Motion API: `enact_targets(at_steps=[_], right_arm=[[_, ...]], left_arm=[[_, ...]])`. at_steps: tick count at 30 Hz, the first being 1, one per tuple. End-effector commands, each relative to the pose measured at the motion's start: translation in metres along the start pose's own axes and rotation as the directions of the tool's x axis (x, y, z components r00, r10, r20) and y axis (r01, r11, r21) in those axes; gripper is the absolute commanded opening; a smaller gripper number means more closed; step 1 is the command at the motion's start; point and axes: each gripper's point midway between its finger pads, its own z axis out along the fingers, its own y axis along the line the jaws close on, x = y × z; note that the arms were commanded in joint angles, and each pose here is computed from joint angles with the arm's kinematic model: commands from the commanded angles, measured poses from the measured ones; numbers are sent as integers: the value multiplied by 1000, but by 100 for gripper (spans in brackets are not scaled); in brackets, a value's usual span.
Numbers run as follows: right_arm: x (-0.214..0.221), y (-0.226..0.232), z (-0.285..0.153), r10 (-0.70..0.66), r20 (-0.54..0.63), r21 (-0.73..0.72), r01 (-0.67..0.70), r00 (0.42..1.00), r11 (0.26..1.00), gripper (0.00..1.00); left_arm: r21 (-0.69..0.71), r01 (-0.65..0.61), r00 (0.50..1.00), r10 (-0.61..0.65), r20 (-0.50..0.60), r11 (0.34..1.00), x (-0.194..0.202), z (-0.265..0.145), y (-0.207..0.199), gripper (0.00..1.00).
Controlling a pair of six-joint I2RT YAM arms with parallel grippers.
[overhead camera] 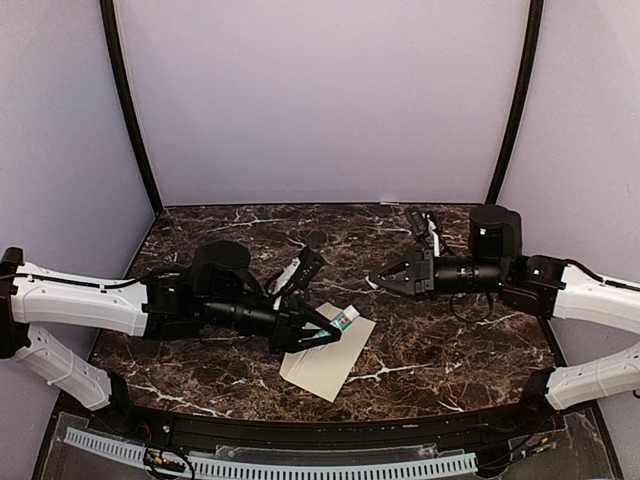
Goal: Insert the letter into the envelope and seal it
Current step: Place the solid glue cap at the center of the board.
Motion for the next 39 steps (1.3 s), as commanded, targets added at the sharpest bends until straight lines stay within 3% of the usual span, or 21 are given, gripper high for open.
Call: enact_targets(at_steps=[1, 6, 11, 18, 23, 27, 31, 39], right_arm=[[-25, -20, -15, -83, 51, 227, 69, 995, 972, 10], [-49, -78, -35, -118, 27, 563, 83, 993, 822, 10], [-76, -154, -55, -89, 29, 738, 39, 996, 673, 10], [-125, -258, -103, -55, 163, 840, -110, 985, 532, 7], [-150, -321, -140, -52, 197, 900, -160, 979, 405, 6], [-167, -361, -169, -61, 231, 924, -199, 971, 327, 6], [-181, -393, -192, -70, 271, 931, -243, 960, 272, 7], [-197, -443, -201, -52, 252, 952, -238, 966, 193, 12]], left_arm=[[-43, 29, 997, -25, 79, 999, -13, -16, 4, 0], [-113, 123, 985, -107, 138, 986, -34, -47, 40, 0], [-197, 176, 970, -136, 203, 964, -55, -90, 71, 0], [-398, 284, 938, -166, 305, 872, -57, -175, 146, 0], [-526, 279, 936, -106, 334, 804, -62, -225, 176, 0], [-631, 224, 952, -28, 305, 742, -59, -248, 193, 0], [-656, 187, 948, 42, 317, 731, -62, -261, 198, 0], [-713, 168, 938, 113, 328, 681, -58, -276, 206, 0]])
